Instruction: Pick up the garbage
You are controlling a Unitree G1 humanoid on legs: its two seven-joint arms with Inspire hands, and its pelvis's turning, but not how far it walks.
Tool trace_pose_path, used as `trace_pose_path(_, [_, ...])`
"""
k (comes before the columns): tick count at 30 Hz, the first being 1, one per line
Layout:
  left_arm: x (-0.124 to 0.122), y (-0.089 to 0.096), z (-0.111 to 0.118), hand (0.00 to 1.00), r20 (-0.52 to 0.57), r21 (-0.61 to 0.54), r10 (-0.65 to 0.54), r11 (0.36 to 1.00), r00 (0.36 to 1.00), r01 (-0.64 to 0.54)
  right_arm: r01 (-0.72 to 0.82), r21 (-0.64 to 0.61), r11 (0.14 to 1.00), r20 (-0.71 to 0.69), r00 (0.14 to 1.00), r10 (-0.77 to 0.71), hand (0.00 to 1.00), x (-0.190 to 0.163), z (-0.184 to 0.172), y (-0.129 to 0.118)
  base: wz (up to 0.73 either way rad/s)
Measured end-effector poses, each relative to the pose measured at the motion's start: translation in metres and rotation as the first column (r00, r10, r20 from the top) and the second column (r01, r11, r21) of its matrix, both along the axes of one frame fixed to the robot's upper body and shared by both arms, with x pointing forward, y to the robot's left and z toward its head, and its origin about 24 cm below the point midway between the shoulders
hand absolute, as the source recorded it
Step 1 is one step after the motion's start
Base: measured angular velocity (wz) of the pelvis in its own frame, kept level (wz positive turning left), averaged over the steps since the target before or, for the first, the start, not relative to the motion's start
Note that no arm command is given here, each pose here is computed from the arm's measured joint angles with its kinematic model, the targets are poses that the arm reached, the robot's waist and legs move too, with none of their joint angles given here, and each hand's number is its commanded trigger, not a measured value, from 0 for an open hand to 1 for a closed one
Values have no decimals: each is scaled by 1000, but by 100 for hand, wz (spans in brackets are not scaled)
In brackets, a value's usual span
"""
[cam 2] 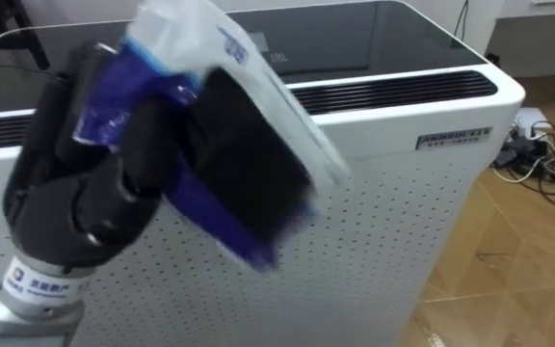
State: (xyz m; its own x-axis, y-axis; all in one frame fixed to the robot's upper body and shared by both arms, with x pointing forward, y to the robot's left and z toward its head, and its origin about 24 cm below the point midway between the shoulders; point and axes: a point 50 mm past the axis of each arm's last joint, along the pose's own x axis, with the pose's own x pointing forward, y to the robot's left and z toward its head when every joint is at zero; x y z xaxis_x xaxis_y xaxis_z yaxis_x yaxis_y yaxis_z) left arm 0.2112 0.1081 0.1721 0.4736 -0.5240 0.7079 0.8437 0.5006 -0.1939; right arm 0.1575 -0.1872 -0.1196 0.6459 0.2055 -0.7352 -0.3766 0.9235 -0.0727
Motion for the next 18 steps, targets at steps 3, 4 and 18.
trace_pose_path(3, [0,-4,-1,100,-15,-10,-68,998,998,68,-4,3,1000,-1,1000,4,100,1,0,1,5])
trace_pose_path(4, [0,-4,-1,100,-24,-23,-86,996,996,86,-6,6,1000,-8,1000,6,100,0,0,1,0])
trace_pose_path(18, [-1,-11,-6,100,-29,7,-134,991,990,135,-31,10,999,-35,999,32,100,4,-1,5,0])
